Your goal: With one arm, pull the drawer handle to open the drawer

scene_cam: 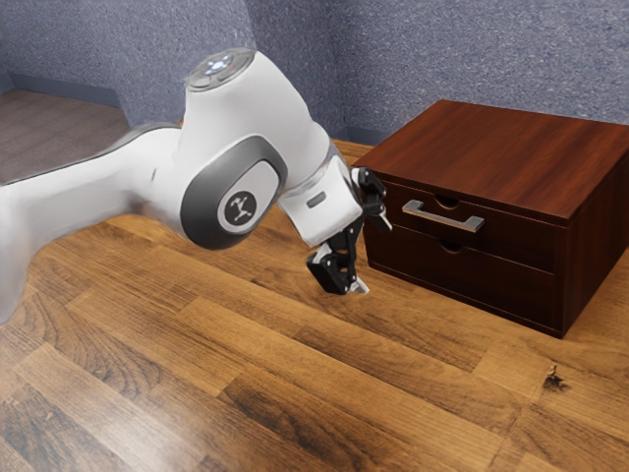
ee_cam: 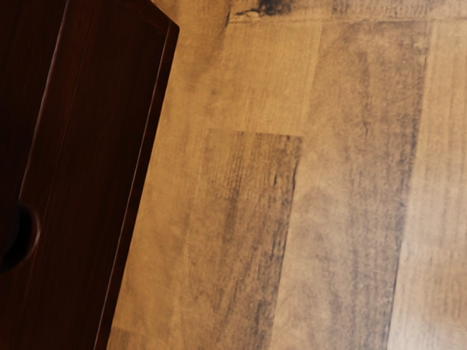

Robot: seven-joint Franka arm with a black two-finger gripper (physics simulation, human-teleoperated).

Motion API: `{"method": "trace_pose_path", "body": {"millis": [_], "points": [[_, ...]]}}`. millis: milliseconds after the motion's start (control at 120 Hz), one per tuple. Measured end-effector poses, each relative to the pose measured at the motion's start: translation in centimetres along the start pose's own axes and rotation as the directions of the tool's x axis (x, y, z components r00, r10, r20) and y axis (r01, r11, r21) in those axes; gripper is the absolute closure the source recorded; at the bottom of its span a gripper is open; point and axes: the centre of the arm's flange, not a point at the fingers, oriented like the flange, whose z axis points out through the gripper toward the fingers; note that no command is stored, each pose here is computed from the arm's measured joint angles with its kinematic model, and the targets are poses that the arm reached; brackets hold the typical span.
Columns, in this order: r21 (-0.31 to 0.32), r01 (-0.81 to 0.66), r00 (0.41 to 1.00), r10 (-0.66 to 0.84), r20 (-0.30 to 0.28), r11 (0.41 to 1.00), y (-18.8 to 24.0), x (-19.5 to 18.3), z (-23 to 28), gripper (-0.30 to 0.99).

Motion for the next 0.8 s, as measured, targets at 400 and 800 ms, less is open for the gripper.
{"method": "trace_pose_path", "body": {"millis": [400, 800], "points": [[-0.018, -0.084, 0.996, 0.084, -0.015, 0.996, -3.4, 1.4, 3.6, 0.0], [-0.033, -0.118, 0.993, 0.117, -0.024, 0.993, -5.3, 1.7, 5.1, 0.0]]}}
